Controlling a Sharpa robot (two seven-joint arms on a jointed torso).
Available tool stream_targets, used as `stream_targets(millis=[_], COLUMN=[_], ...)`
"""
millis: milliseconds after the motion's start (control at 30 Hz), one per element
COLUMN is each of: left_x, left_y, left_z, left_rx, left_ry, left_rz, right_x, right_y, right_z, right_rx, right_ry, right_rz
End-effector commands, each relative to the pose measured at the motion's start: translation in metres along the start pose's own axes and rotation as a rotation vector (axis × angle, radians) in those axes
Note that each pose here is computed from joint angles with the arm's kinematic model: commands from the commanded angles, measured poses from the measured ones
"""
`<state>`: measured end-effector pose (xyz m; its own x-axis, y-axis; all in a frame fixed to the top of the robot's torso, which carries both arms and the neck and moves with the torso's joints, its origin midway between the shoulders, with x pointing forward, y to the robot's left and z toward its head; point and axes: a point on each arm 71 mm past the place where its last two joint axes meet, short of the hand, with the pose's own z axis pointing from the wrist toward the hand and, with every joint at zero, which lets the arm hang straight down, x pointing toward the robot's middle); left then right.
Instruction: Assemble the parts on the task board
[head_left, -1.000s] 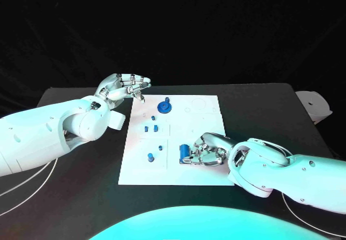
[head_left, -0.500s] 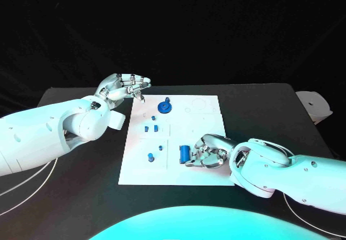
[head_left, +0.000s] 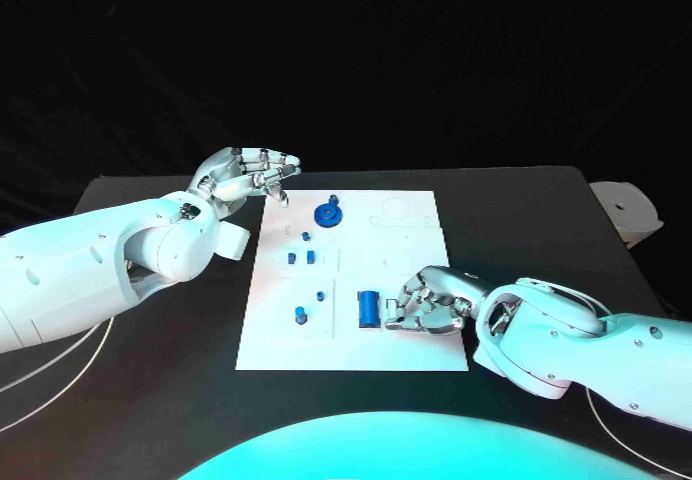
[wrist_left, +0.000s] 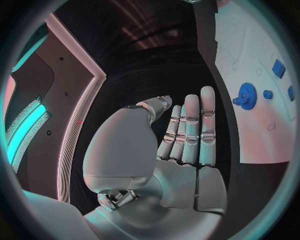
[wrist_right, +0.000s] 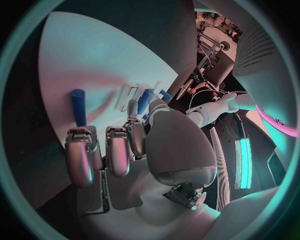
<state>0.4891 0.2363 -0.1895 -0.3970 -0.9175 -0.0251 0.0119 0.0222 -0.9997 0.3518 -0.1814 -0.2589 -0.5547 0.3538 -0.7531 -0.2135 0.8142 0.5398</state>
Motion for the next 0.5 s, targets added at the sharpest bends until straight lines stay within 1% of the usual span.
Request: stream_targets(millis=[33, 100, 233, 333, 500], left_x=[0.0019, 0.0020, 0.0023, 0.0029, 0.0039], left_y=[-0.0014, -0.0015, -0.0014, -0.0014, -0.0013], left_z=[0.0005, 0.0006, 0.0007, 0.0007, 0.0010], left_rx=[0.013, 0.014, 0.015, 0.016, 0.015], left_ry=[0.008, 0.008, 0.008, 0.010, 0.013], left_rz=[-0.008, -0.008, -0.008, -0.008, -0.009], right_x=[-0.013, -0.021, -0.032, -0.035, -0.033], right_y=[-0.005, -0.015, -0.032, -0.043, -0.055], right_z=[-0.008, -0.016, -0.027, -0.033, -0.038], right_rx=[-0.037, -0.020, 0.024, 0.067, 0.124], right_ry=[-0.098, -0.133, -0.166, -0.177, -0.185], right_rz=[0.043, 0.041, 0.001, -0.036, -0.081])
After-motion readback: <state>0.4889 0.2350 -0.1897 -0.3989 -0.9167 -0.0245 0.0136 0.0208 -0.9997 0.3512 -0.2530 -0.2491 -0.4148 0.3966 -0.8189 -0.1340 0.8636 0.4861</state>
